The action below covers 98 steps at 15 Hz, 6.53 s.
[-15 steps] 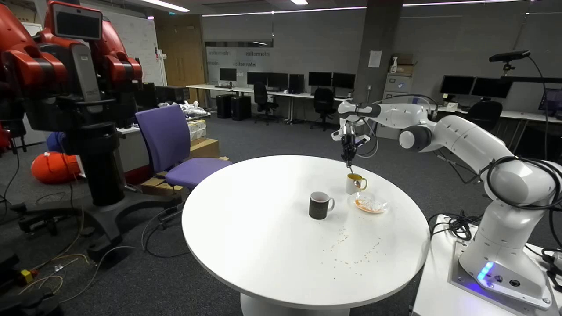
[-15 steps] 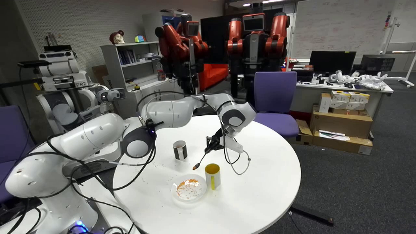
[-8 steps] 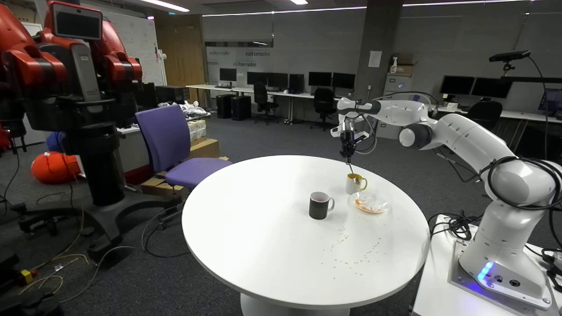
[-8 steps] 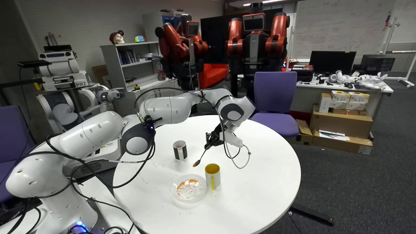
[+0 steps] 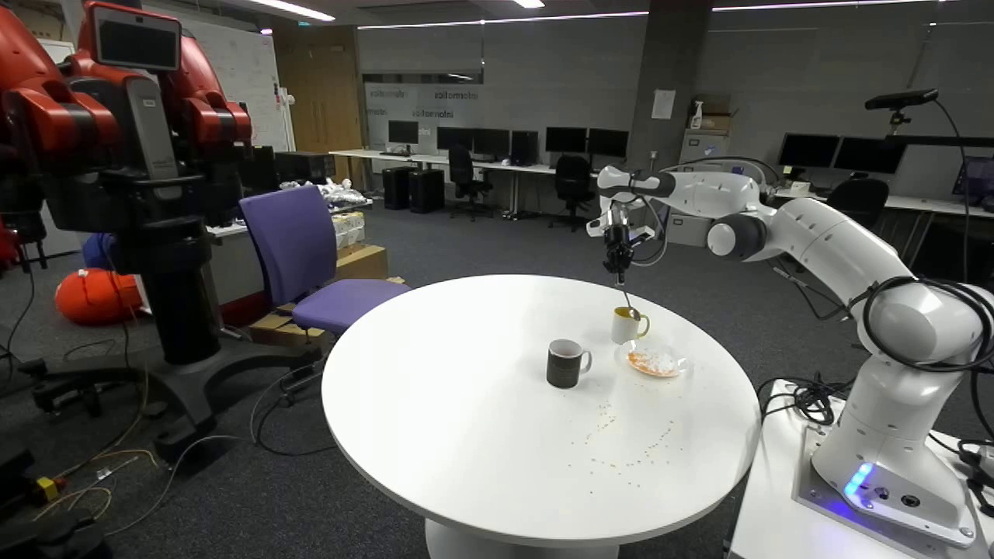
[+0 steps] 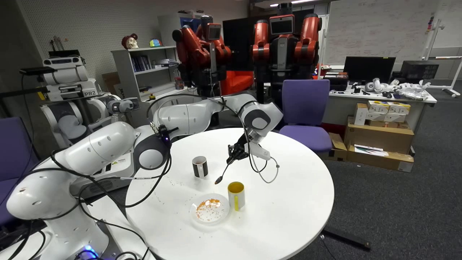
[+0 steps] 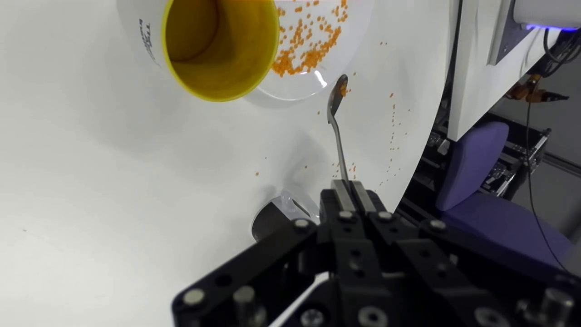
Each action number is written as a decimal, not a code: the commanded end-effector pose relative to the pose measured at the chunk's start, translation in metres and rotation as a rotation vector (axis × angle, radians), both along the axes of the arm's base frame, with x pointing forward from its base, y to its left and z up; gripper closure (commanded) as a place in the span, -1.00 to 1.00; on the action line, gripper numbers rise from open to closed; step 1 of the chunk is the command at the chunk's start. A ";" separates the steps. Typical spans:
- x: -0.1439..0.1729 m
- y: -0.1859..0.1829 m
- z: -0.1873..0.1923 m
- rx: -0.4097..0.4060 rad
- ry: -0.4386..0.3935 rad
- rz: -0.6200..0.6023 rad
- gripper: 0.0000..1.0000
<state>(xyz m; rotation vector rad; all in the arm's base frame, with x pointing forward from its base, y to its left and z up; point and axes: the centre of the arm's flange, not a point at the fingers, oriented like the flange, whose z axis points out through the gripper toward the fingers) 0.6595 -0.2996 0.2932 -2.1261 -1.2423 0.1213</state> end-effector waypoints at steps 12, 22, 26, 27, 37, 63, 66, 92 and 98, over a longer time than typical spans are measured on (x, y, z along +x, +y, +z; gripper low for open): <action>-0.040 0.035 0.058 -0.096 -0.059 0.070 0.98; -0.036 0.032 0.073 -0.015 -0.029 -0.037 0.98; -0.024 0.042 0.076 0.034 -0.006 -0.198 0.98; -0.019 0.047 0.077 0.043 -0.011 -0.242 0.98; 0.051 0.136 0.053 0.023 -0.073 -0.396 0.98; 0.053 0.252 -0.018 -0.084 0.126 -0.078 0.98; 0.056 0.255 -0.027 -0.101 0.102 -0.088 0.98; 0.063 0.250 -0.024 -0.092 0.067 -0.083 -0.93; 0.040 0.226 0.030 -0.226 0.055 -0.092 -1.00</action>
